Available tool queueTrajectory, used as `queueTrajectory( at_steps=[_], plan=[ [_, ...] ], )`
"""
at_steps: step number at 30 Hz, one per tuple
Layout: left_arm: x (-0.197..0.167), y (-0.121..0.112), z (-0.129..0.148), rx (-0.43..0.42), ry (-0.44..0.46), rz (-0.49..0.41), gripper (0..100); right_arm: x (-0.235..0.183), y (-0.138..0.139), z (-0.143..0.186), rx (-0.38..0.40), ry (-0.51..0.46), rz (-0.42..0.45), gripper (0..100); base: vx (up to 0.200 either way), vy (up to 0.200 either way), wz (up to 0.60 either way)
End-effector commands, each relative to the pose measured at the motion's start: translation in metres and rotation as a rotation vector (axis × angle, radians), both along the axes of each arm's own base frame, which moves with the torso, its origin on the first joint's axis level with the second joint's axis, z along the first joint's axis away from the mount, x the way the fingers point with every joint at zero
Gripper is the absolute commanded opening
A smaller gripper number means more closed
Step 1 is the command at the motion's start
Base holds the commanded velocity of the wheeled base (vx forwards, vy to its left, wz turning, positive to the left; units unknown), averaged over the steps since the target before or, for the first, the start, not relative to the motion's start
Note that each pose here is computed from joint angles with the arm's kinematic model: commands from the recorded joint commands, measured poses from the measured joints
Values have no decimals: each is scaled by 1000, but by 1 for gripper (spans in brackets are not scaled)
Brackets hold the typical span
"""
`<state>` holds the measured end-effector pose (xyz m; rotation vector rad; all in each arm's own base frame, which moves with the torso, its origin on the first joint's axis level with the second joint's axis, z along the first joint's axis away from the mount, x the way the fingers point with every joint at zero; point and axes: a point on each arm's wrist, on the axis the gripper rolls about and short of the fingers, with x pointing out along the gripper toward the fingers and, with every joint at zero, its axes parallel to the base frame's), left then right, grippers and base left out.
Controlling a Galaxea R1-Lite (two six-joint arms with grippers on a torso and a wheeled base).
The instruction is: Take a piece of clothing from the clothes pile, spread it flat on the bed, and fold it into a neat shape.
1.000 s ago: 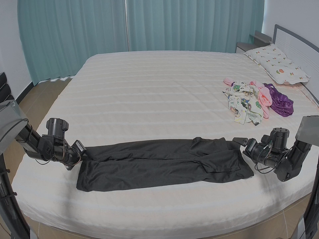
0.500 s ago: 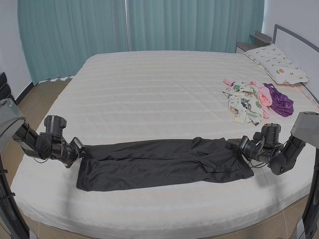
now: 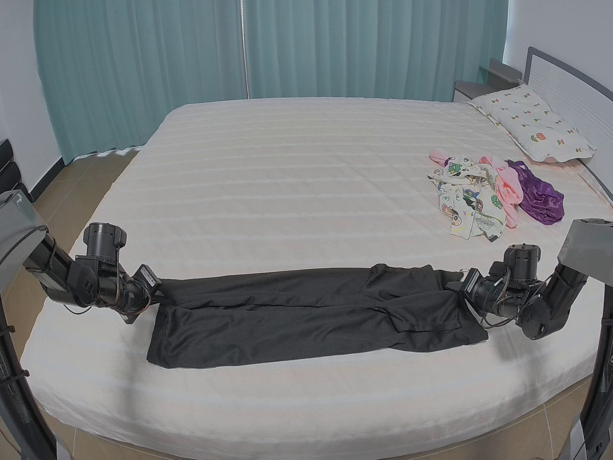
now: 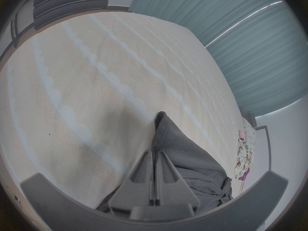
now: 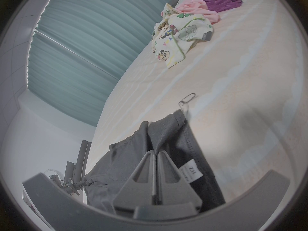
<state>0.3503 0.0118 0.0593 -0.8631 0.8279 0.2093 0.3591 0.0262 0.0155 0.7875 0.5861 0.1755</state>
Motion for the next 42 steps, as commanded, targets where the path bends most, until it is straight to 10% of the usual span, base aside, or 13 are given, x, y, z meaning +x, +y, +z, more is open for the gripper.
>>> queueTrajectory(
  at_steps=[1, 13, 14, 16, 17, 26, 42],
  plan=[
    [0, 2, -1, -1, 2, 4, 0, -5, -5, 2, 0, 4, -12, 0, 0, 0, 0],
    [1, 2, -5, -9, 13, 3, 0, -9, -2, 0, -2, 15, -5, 0, 0, 0, 0],
    [1, 2, -5, -13, 13, 1, 0, -9, -2, 0, -1, 14, -2, 100, 0, 0, 0],
    [1, 2, -5, -15, 12, -1, 0, -9, -2, 0, 0, 13, -3, 100, 0, 0, 0],
    [1, 1, -5, -15, 12, -3, 100, -9, -1, 1, 1, 10, 0, 100, 0, 0, 0],
    [-10, 13, 8, 25, -20, -14, 100, -26, -11, 25, 6, -32, -30, 100, 0, 0, 0],
    [-9, 4, 5, 229, -92, -386, 100, -91, -11, 13, 10, 156, -185, 100, 0, 0, 0]
  ],
)
